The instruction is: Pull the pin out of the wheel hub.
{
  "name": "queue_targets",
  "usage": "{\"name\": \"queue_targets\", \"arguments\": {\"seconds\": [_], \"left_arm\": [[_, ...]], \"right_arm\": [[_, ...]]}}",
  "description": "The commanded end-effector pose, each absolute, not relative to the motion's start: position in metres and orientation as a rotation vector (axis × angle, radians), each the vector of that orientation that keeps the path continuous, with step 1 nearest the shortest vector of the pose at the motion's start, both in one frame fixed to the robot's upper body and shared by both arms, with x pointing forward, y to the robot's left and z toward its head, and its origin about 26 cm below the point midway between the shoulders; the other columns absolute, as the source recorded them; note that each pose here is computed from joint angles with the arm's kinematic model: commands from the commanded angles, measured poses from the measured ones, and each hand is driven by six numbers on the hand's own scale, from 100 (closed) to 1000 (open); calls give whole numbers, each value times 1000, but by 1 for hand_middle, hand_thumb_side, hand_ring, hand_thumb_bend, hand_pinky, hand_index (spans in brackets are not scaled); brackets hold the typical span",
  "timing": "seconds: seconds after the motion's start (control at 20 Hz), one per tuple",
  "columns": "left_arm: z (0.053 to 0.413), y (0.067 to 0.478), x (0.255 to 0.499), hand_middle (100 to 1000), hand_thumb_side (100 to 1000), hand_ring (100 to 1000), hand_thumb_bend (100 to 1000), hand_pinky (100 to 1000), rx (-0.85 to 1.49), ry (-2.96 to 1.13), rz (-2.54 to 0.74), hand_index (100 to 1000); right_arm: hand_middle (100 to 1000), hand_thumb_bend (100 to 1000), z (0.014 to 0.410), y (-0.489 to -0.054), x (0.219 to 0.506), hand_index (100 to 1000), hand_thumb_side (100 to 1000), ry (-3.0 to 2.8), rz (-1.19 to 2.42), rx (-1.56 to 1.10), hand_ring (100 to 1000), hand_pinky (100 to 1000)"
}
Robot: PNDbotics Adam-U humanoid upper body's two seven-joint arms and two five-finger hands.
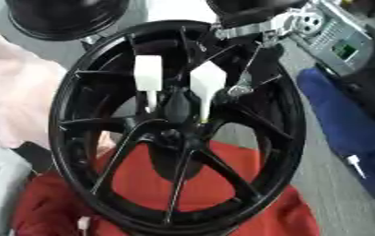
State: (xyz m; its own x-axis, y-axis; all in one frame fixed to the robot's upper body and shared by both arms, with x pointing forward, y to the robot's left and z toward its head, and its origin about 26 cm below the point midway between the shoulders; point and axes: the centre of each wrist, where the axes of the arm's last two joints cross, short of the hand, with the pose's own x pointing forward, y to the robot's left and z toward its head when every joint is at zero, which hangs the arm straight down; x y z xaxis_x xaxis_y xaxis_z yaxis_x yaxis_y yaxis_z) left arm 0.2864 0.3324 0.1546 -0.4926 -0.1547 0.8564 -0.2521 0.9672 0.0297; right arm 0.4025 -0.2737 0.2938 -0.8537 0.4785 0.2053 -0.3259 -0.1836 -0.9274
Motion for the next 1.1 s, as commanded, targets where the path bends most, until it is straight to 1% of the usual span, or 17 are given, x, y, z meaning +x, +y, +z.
{"name": "queue_targets", "arguments": {"seconds": [0.05,0.1,0.3,0.45,0.65,0.85,1.1], "left_arm": [[163,334,286,599,665,628,452,701,291,-2120,100,692],[163,334,286,599,665,629,452,701,291,-2120,101,692],[163,334,286,599,665,629,450,702,290,-2120,99,692],[163,334,286,600,665,629,450,702,291,-2120,100,692],[162,334,286,600,666,629,449,703,294,-2116,103,692],[161,336,285,600,666,629,447,703,303,-2110,110,692],[160,338,284,601,667,630,446,704,316,-2107,118,692]], "right_arm": [[478,222,302,-275,400,540,231,-1545,2199,-110,761,897],[455,196,301,-274,400,516,220,-1549,2189,-94,752,896],[367,201,306,-274,397,430,180,-1573,2143,-59,716,887],[339,213,314,-278,397,403,167,-1609,2078,-44,698,881],[327,182,333,-293,399,390,136,-1696,1943,-37,692,884],[317,152,351,-325,400,379,103,-1836,1736,-52,686,887],[320,130,357,-388,391,382,100,-1990,1414,-119,685,889]]}}
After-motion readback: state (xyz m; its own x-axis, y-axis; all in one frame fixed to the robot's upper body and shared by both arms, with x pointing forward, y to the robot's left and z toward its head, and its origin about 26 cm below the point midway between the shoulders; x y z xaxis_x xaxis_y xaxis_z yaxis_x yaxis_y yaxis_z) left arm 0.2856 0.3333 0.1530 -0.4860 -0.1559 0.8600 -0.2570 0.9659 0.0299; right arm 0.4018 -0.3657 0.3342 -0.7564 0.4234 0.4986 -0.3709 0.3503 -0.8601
